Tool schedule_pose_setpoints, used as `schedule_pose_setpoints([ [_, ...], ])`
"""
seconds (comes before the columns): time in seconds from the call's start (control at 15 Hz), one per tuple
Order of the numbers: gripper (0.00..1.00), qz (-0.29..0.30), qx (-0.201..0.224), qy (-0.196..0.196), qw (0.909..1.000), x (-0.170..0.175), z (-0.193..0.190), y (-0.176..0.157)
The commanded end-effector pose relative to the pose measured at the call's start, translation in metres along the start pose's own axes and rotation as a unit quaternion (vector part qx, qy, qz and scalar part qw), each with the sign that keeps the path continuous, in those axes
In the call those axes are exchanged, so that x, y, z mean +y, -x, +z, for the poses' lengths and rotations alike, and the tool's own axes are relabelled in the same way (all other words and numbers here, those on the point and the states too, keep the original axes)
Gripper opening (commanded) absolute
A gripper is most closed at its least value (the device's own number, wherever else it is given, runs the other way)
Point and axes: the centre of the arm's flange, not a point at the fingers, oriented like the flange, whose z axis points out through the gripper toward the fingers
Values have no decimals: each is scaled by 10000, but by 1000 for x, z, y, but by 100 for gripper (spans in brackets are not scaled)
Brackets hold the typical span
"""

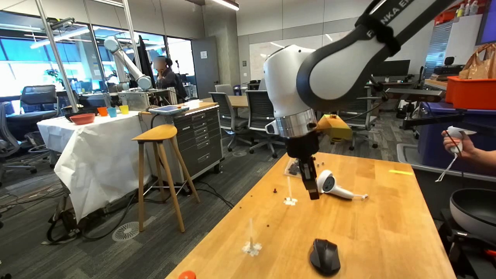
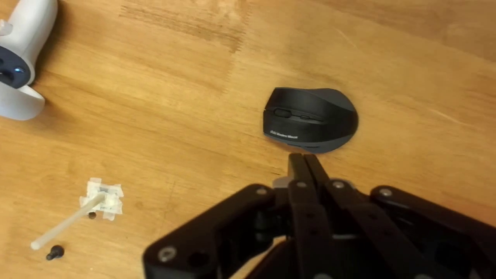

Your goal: Press the left button of the mouse

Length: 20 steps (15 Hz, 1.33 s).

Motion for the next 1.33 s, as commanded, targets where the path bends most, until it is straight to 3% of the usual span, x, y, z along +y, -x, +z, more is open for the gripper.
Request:
schedule_pose_setpoints([
  [0.0,6,-306,76,-446,9985,-2,-46,34],
  [0.13,7,-376,113,-547,9977,-1,-61,46],
  [0.2,16,-402,110,-584,9974,1,-67,51],
  [0.27,33,-465,71,-656,9967,3,-73,57],
  [0.87,99,-472,335,-460,9973,16,-119,96],
  [1.27,100,-352,162,-496,9980,23,-135,111],
])
